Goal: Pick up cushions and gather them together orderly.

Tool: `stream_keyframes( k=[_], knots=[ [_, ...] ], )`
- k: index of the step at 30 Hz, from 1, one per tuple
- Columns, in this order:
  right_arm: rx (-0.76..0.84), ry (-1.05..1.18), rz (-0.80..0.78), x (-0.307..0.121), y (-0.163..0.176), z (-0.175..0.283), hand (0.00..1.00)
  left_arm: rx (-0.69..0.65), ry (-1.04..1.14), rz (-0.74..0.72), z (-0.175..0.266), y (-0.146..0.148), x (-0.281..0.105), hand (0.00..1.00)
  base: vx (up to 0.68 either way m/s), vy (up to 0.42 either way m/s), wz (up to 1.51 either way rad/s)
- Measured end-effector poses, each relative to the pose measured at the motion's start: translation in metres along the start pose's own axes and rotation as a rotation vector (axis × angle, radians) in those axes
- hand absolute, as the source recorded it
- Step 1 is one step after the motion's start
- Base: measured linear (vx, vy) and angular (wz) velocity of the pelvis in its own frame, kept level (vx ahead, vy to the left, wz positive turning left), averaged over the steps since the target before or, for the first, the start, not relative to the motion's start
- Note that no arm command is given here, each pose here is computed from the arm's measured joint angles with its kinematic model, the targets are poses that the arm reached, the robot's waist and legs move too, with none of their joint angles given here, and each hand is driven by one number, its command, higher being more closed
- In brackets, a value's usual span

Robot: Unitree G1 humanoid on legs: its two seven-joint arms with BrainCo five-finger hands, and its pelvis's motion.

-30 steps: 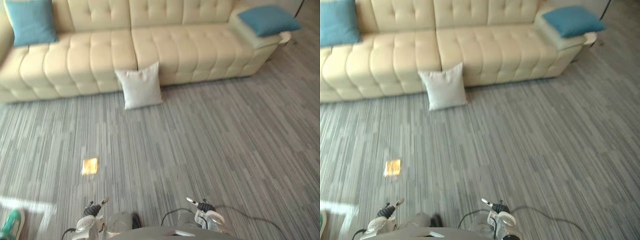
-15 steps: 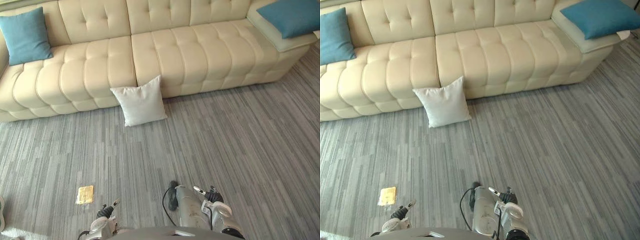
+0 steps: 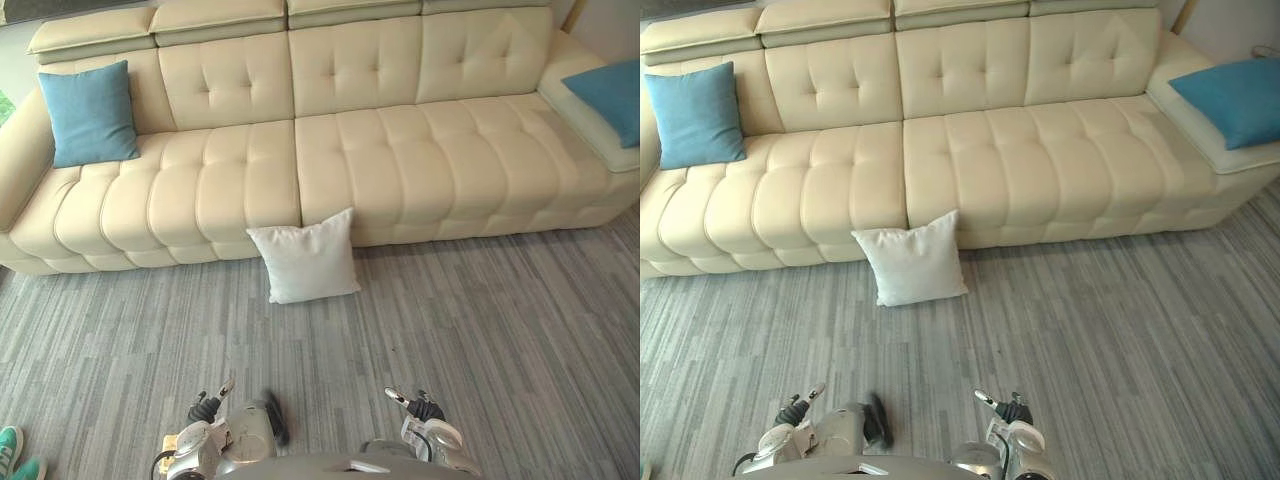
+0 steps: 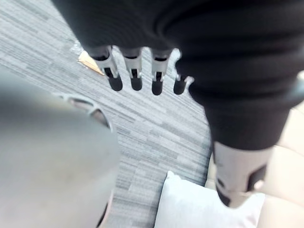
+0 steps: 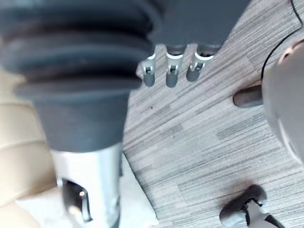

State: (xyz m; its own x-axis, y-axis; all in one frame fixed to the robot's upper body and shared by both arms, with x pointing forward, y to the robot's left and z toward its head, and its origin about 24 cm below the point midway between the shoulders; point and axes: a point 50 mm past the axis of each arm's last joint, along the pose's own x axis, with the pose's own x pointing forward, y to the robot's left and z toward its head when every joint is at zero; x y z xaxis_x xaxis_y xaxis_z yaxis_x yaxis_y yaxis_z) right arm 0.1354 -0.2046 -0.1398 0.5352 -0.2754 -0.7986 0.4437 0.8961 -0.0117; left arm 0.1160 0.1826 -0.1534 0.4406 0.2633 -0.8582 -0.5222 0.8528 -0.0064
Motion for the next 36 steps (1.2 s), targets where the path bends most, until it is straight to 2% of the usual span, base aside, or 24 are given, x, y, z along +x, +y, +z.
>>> stream_keyframes(
  k=[4, 7, 9, 14, 22, 26, 36],
  knots=[
    [0.012, 0.056, 0.053, -0.003, 0.022, -0.015, 0.00, 0.017, -0.021, 0.036, 0.009, 0.017, 0.003, 0.00, 0.36, 0.251, -0.02],
    [0.007, 0.074, 0.048, -0.003, 0.020, -0.019, 0.00, 0.042, 0.006, 0.042, 0.003, 0.020, 0.003, 0.00, 0.36, 0.246, -0.15],
    [0.001, 0.055, 0.049, -0.001, 0.020, -0.012, 0.00, 0.114, 0.021, 0.030, 0.002, 0.021, 0.004, 0.00, 0.29, 0.168, 0.19],
    [-0.018, 0.023, 0.044, 0.000, 0.015, -0.005, 0.00, 0.130, 0.043, 0.031, -0.002, 0.022, 0.004, 0.00, 0.31, 0.053, 0.21],
    [0.024, 0.021, -0.012, 0.000, -0.004, -0.004, 0.00, 0.091, 0.076, 0.028, -0.008, 0.014, 0.004, 0.00, 0.34, -0.226, 0.17],
    [0.012, -0.031, -0.029, 0.002, -0.010, 0.009, 0.00, 0.100, 0.097, -0.025, -0.018, -0.007, 0.000, 0.00, 0.43, -0.268, 0.27],
    [0.015, 0.017, -0.046, -0.001, -0.015, -0.004, 0.00, 0.086, 0.034, -0.022, -0.003, -0.006, 0.001, 0.00, 0.28, -0.057, 0.17]
  ],
)
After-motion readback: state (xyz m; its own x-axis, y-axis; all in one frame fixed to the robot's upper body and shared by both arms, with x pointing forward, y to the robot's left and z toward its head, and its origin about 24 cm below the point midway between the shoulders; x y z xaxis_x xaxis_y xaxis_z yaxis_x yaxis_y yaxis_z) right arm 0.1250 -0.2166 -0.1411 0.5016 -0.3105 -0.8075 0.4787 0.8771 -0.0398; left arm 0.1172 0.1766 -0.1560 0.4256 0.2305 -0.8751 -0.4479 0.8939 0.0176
